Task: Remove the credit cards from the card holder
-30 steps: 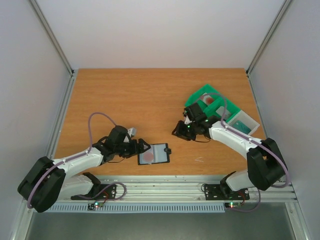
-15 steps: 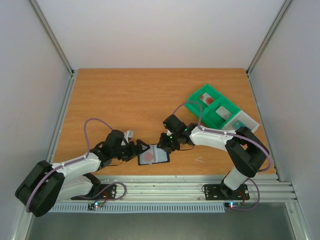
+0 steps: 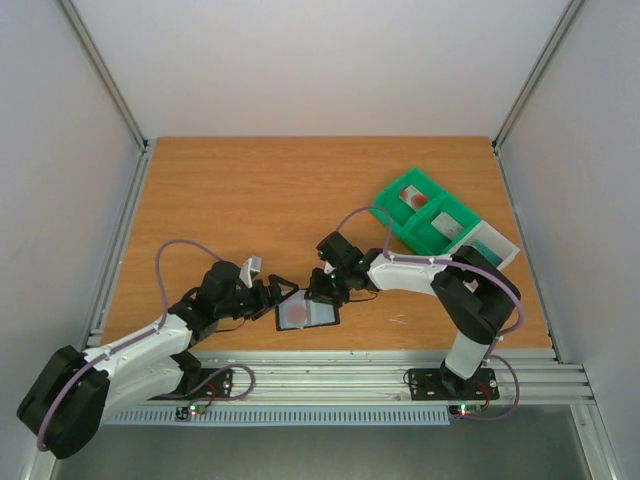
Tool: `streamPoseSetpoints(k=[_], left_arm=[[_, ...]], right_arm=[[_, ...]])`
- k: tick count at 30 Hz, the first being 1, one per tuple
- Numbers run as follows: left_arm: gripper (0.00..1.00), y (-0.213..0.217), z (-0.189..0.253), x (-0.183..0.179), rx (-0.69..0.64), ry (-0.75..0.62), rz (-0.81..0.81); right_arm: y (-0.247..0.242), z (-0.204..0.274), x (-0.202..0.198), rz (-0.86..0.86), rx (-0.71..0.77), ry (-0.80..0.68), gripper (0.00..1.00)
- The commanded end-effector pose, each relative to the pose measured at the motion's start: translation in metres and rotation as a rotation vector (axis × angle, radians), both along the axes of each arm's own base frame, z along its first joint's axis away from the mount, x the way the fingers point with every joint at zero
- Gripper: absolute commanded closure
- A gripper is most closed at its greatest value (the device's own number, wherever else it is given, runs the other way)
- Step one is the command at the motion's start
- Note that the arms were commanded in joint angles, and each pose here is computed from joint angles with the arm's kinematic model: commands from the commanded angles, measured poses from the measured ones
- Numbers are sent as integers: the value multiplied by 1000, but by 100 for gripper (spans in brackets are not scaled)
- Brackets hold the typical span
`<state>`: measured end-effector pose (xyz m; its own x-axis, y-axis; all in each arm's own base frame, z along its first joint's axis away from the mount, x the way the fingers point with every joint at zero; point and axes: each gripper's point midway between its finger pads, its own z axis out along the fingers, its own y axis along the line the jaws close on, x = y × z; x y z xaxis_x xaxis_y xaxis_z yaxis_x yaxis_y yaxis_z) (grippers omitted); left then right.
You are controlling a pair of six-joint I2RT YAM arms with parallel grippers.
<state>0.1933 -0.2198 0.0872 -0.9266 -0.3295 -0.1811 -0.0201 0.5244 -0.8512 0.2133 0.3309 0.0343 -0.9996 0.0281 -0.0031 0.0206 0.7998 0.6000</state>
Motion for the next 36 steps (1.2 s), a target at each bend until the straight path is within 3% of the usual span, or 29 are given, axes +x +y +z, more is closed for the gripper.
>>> streamPoseSetpoints(k=[1, 8, 21, 36], left_arm=[[1, -5, 16, 6, -52, -63, -7], [1, -8, 17, 5, -77, -65, -18], [1, -9, 8, 6, -61, -58, -22], [1, -6, -6, 9, -19, -45, -11]], right_arm=[[15, 1, -3, 15, 49, 14, 77], [10, -16, -9, 16, 23, 46, 78], [2, -31, -14, 9, -19, 62, 91], [1, -37, -17, -3, 2, 74, 94]])
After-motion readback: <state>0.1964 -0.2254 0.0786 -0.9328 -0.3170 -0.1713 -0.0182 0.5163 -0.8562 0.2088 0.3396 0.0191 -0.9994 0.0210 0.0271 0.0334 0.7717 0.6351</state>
